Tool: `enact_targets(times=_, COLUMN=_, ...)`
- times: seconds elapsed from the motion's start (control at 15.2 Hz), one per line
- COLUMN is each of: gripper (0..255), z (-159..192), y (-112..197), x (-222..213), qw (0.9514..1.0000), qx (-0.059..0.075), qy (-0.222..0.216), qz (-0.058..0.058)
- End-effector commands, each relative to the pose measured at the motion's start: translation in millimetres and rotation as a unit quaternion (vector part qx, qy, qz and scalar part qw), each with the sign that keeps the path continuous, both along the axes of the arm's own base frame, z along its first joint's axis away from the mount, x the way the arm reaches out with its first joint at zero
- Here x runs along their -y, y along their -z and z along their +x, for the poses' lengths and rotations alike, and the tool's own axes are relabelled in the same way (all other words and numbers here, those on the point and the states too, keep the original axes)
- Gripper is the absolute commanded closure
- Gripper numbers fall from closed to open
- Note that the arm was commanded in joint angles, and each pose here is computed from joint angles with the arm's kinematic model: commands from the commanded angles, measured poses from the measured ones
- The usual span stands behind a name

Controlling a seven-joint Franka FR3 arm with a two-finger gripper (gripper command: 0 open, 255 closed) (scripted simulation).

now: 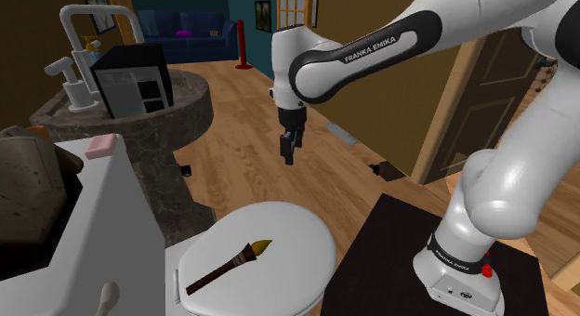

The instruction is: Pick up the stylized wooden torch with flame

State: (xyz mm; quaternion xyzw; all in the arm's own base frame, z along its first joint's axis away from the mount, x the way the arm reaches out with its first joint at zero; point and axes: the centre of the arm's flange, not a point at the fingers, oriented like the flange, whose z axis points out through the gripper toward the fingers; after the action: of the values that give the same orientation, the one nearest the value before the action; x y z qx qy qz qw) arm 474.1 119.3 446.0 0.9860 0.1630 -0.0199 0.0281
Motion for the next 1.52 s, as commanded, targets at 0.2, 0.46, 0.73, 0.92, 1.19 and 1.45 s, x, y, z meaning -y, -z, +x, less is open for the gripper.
enact_targets(times=0.2, gripper=0, z=30, y=49, x=-42, qw=0.9986, qx=-0.019, qy=-0.049, qz=-0.009)
enact_targets(times=0.46, gripper=0, z=49, y=91, x=-75, qw=0.9955, qx=-0.034, qy=-0.087, qz=-0.017)
enact_targets(times=0.73, gripper=0, z=64, y=133, x=-109, qw=0.9906, qx=-0.049, qy=-0.125, qz=-0.025)
enact_targets(times=0.92, gripper=0, z=73, y=165, x=-134, qw=0.9858, qx=-0.061, qy=-0.154, qz=-0.03)
enact_targets(times=1.19, gripper=0, z=81, y=209, x=-168, qw=0.9779, qx=-0.075, qy=-0.191, qz=-0.038)
enact_targets(times=1.45, gripper=0, z=85, y=254, x=-202, qw=0.9682, qx=-0.09, qy=-0.229, qz=-0.046)
